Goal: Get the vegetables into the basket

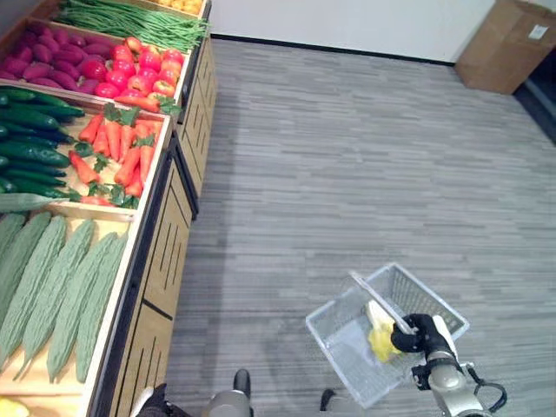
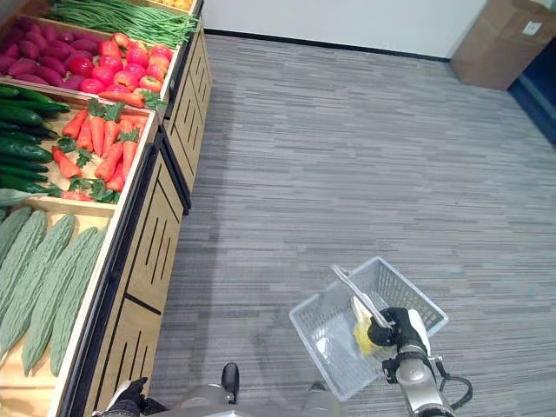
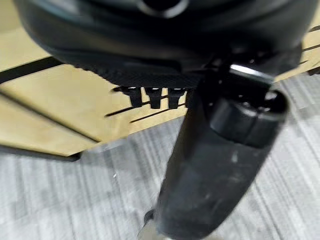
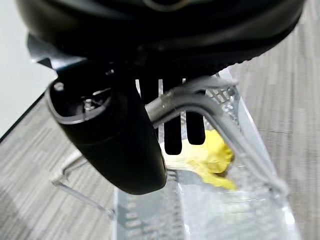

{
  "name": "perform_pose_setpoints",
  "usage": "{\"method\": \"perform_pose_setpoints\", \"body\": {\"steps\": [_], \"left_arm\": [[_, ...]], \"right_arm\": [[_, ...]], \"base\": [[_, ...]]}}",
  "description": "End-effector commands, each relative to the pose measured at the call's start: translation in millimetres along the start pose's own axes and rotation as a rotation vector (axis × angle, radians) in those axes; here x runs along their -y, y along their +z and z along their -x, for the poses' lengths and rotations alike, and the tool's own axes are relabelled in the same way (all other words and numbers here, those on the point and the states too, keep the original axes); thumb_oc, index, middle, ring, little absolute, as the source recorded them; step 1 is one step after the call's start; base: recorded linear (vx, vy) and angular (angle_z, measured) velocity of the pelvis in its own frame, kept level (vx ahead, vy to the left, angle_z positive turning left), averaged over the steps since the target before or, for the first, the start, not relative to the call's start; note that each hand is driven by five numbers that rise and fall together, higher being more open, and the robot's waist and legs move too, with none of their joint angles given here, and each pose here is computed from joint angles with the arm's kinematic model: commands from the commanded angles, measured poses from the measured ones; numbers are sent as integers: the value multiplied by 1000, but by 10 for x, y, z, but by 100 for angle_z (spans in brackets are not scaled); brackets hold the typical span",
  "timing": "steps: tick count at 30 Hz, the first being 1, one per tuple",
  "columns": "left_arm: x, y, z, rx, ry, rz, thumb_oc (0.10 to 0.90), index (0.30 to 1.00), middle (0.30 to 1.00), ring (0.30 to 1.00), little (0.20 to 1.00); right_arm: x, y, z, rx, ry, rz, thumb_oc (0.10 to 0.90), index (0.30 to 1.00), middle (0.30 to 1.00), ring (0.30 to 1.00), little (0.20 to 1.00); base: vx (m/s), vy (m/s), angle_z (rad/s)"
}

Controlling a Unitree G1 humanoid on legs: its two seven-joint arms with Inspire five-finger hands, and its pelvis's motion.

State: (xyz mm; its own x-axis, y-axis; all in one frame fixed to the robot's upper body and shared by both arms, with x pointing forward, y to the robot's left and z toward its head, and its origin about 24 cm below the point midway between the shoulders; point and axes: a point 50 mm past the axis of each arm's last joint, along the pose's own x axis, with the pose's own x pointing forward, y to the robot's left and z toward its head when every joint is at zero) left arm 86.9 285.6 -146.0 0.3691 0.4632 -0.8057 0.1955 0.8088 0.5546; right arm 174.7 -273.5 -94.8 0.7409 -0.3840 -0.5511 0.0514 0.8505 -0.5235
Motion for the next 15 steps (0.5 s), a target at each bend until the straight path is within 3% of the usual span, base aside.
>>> {"method": "perform_pose_setpoints", "body": {"steps": [1, 8, 15], "left_arm": [[-57, -137, 13, -29, 33, -42, 900, 1000, 1000, 1000, 1000], [-88, 155, -29, 51, 51, -31, 900, 1000, 1000, 1000, 1000], [-48, 159, -20, 55, 46, -16, 900, 1000, 1000, 1000, 1000]], "right_arm": [[380, 506, -107, 228, -117, -27, 400, 300, 300, 300, 300], [392, 589, -117, 256, -128, -43, 400, 300, 300, 300, 300], [315, 564, -87, 256, -96, -29, 400, 300, 300, 300, 300]], "base": [[206, 92, -8], [229, -32, -1], [316, -176, 30]]}}
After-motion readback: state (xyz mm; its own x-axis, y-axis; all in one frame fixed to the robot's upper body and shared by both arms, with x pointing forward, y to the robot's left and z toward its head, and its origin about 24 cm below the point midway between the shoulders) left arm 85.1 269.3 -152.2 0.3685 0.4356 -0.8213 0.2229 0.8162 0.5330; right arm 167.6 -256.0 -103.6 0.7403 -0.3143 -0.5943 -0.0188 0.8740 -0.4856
